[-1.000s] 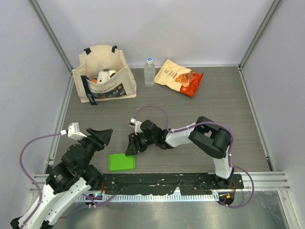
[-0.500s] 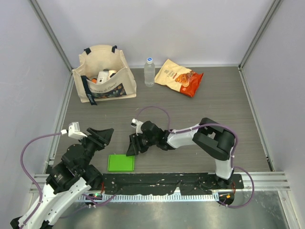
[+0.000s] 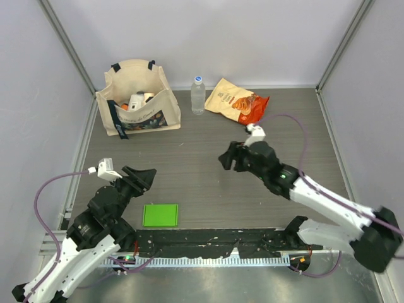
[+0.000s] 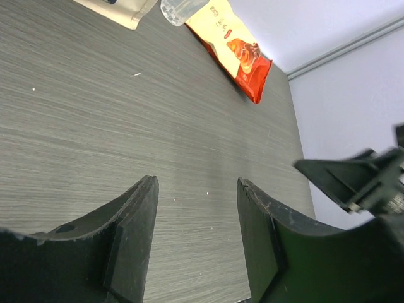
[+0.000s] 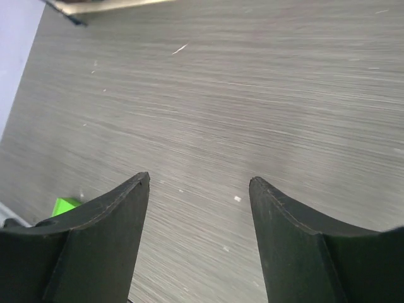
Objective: Fold the paper box
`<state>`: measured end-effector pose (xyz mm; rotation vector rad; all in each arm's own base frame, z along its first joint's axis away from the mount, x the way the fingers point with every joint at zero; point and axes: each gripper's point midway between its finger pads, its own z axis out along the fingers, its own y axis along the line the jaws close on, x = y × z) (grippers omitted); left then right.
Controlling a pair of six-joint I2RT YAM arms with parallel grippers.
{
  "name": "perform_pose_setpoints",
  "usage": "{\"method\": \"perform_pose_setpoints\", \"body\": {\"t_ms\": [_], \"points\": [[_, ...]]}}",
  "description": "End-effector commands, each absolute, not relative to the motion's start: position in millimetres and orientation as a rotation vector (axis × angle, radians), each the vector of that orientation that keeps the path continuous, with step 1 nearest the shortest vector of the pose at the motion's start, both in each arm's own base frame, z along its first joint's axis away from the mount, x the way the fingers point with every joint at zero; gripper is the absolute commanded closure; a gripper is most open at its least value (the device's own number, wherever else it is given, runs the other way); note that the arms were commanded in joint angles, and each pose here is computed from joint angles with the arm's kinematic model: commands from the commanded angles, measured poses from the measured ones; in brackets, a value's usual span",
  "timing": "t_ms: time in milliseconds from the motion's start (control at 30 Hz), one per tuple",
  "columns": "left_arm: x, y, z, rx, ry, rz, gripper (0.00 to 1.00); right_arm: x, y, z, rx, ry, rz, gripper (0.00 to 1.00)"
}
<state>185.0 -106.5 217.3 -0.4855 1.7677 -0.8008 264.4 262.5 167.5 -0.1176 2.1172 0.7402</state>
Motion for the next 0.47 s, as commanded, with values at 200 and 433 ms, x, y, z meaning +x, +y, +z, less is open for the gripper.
{"method": "perform_pose_setpoints", "body": {"t_ms": [200, 433], "points": [[203.3, -138.4, 212.8, -0.447, 1.743, -0.897, 0.42, 213.5, 116.8, 219.9, 0.197, 1.838, 0.512, 0.17], [199.2, -145.7, 232.5, -0.387, 1.646, -0.992, 0.38, 190.7, 88.0, 260.7, 0.298, 1.618, 0.642, 0.11]]}}
